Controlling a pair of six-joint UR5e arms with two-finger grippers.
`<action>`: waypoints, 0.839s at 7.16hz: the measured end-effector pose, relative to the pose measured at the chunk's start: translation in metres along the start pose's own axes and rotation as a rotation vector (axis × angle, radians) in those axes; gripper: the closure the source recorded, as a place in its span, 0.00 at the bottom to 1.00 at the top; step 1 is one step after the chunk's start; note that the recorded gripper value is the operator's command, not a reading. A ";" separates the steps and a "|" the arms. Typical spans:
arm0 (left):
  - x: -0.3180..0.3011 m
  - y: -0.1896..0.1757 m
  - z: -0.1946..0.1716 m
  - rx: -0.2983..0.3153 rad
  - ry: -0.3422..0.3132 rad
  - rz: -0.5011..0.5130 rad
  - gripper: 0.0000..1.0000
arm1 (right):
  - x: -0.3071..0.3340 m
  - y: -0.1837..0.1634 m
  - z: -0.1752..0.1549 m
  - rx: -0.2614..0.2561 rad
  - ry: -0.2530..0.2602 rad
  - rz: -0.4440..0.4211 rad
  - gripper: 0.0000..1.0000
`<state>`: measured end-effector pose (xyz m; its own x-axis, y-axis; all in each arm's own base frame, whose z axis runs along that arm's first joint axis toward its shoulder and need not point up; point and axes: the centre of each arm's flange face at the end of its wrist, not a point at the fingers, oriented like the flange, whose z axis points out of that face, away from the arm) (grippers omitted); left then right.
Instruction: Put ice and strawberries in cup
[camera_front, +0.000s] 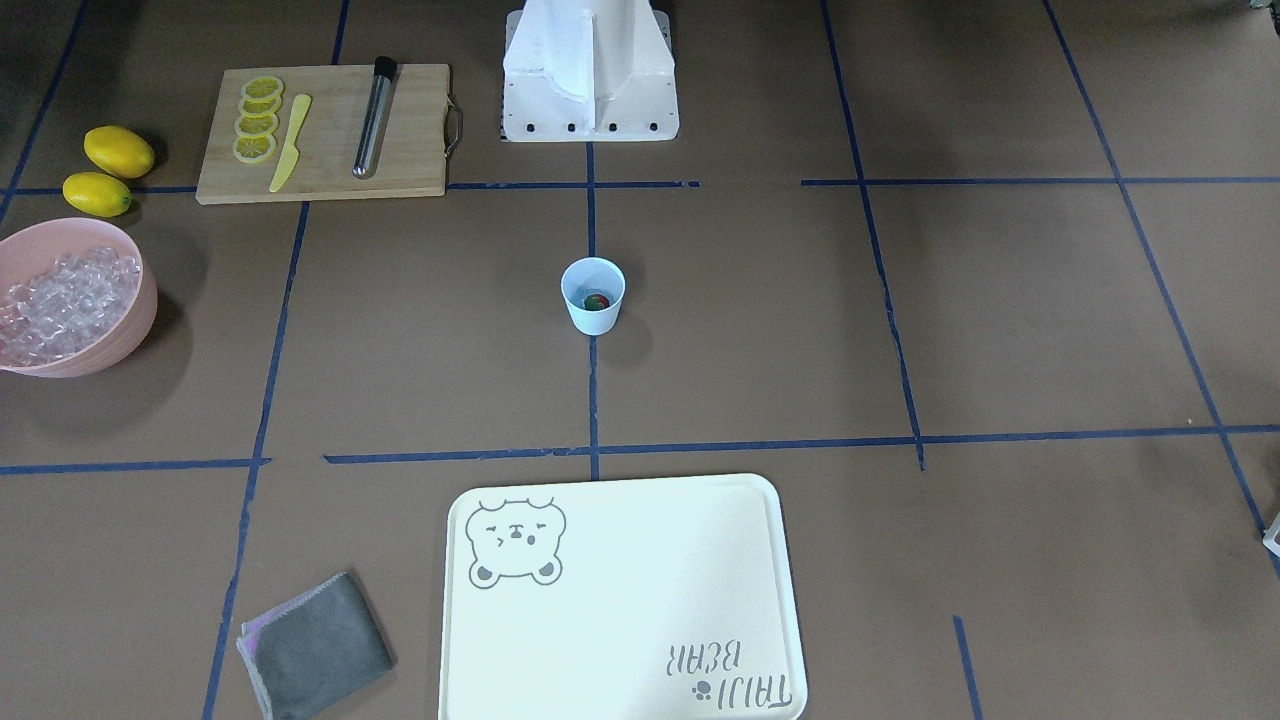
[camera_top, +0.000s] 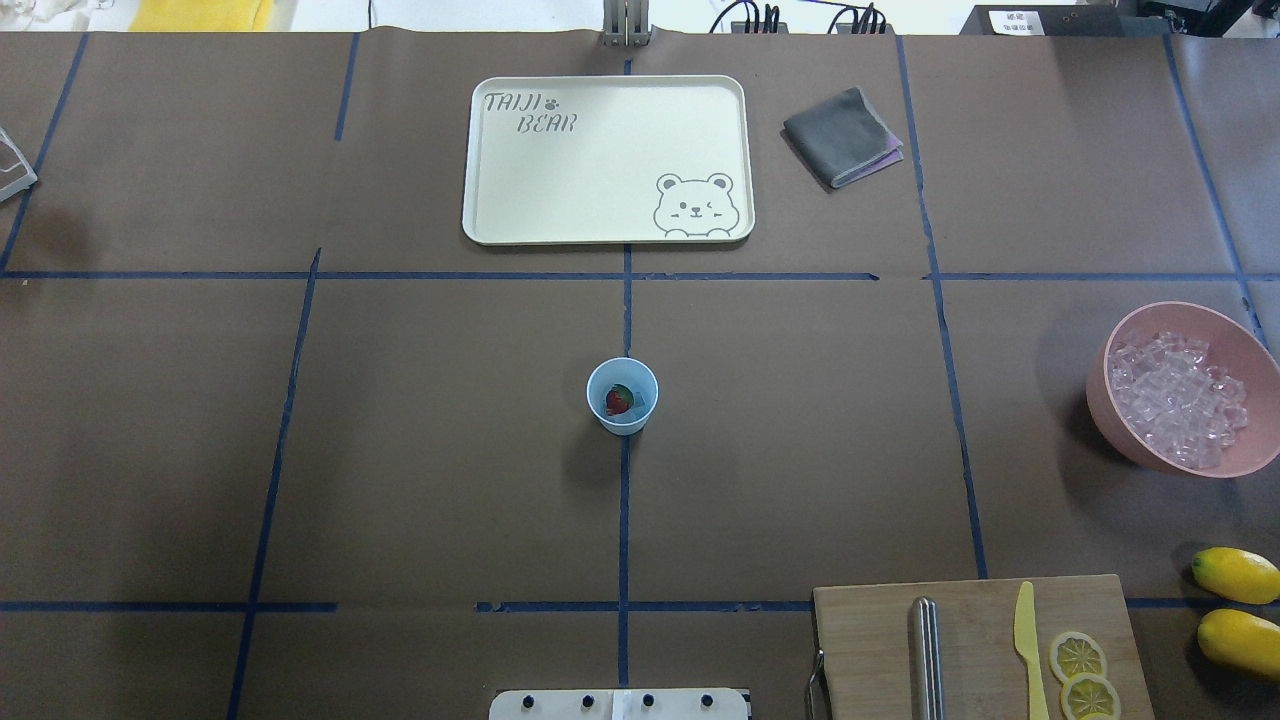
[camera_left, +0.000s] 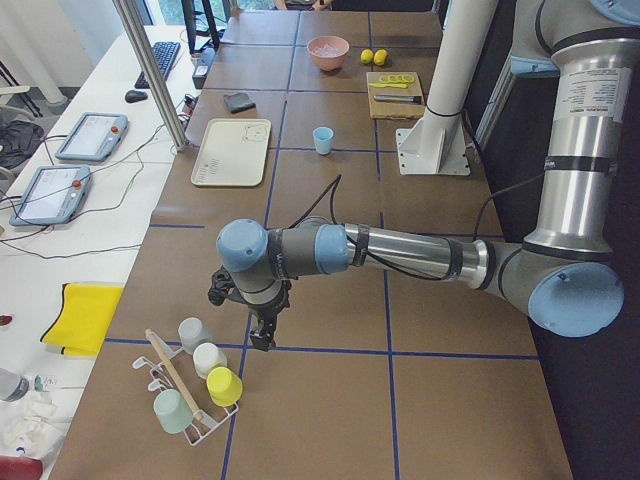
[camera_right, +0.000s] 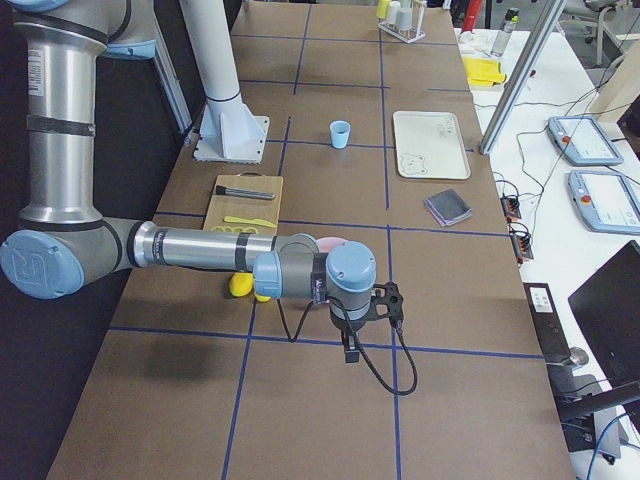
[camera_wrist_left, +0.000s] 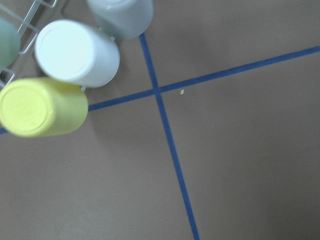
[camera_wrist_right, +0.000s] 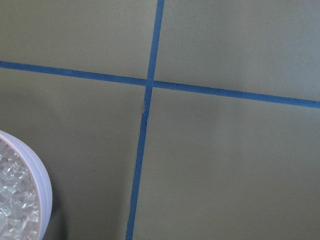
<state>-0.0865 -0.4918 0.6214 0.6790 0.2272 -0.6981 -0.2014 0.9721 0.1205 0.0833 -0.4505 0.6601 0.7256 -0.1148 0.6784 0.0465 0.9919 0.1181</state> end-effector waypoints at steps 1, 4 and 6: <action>-0.006 0.009 0.000 0.001 0.001 -0.014 0.00 | 0.000 0.000 0.000 0.000 -0.001 0.002 0.01; -0.012 0.025 0.006 0.003 0.000 -0.018 0.00 | 0.000 0.002 0.001 -0.002 -0.002 0.005 0.01; -0.012 0.030 0.008 0.021 -0.010 -0.001 0.00 | 0.000 0.003 0.001 -0.002 -0.001 0.007 0.01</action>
<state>-0.0955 -0.4648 0.6389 0.6864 0.2264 -0.6911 -0.1856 0.9734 0.1345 0.0831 -0.4471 0.6609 0.7251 -0.1081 0.6801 0.0432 0.9928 0.1118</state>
